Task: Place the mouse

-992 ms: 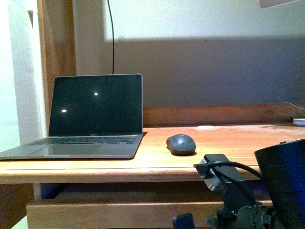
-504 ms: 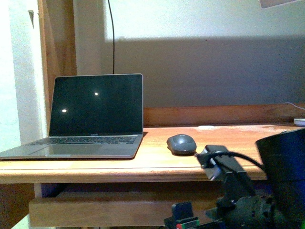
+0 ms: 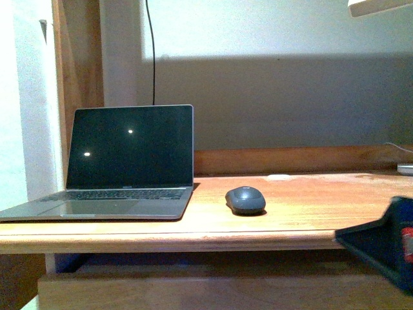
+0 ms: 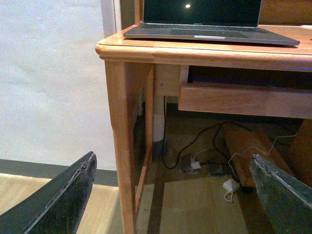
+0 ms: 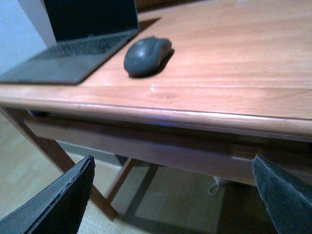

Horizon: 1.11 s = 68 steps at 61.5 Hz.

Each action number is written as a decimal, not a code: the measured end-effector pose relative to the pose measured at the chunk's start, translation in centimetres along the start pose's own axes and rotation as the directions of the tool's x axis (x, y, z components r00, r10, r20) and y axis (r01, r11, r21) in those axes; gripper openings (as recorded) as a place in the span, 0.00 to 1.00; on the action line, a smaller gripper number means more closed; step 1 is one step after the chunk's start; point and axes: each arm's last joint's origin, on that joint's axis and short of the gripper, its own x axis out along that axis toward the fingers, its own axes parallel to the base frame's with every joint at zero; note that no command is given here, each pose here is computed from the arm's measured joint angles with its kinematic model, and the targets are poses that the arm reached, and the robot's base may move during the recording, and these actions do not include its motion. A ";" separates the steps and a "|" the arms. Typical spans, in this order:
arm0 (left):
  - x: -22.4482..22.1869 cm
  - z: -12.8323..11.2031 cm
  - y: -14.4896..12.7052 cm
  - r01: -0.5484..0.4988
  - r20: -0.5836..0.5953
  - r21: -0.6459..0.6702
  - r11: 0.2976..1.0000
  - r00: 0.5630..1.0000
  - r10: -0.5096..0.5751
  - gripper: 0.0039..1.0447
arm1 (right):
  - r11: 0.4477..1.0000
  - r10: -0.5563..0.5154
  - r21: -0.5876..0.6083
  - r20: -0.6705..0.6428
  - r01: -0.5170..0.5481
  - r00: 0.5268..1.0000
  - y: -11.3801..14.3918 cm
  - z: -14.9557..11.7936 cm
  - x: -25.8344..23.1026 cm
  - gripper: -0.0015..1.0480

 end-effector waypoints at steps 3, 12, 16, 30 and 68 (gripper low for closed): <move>0.0 0.0 0.0 0.000 0.000 0.000 1.000 1.000 0.000 0.93 | 1.000 -0.004 0.029 0.039 0.003 0.999 -0.1 0.4 -1.6 0.93; 0.0 0.0 0.0 0.000 0.000 0.000 1.000 1.000 0.000 0.93 | 0.990 -0.005 0.140 0.124 -0.012 0.992 0.3 0.2 -5.9 0.93; 0.0 0.0 0.0 0.000 0.000 0.000 1.000 1.000 0.000 0.93 | 0.981 -0.011 0.194 0.131 -0.015 0.991 1.0 -0.8 -7.6 0.93; 0.0 0.0 0.0 0.000 0.000 0.000 1.000 1.000 0.000 0.93 | 0.970 -0.122 0.220 0.083 0.101 0.989 2.8 -5.0 -11.3 0.93; 0.0 0.0 0.0 0.002 0.000 0.000 1.000 1.000 -0.002 0.93 | 0.852 -0.484 -0.125 0.180 0.508 0.856 2.1 -8.6 -13.7 0.37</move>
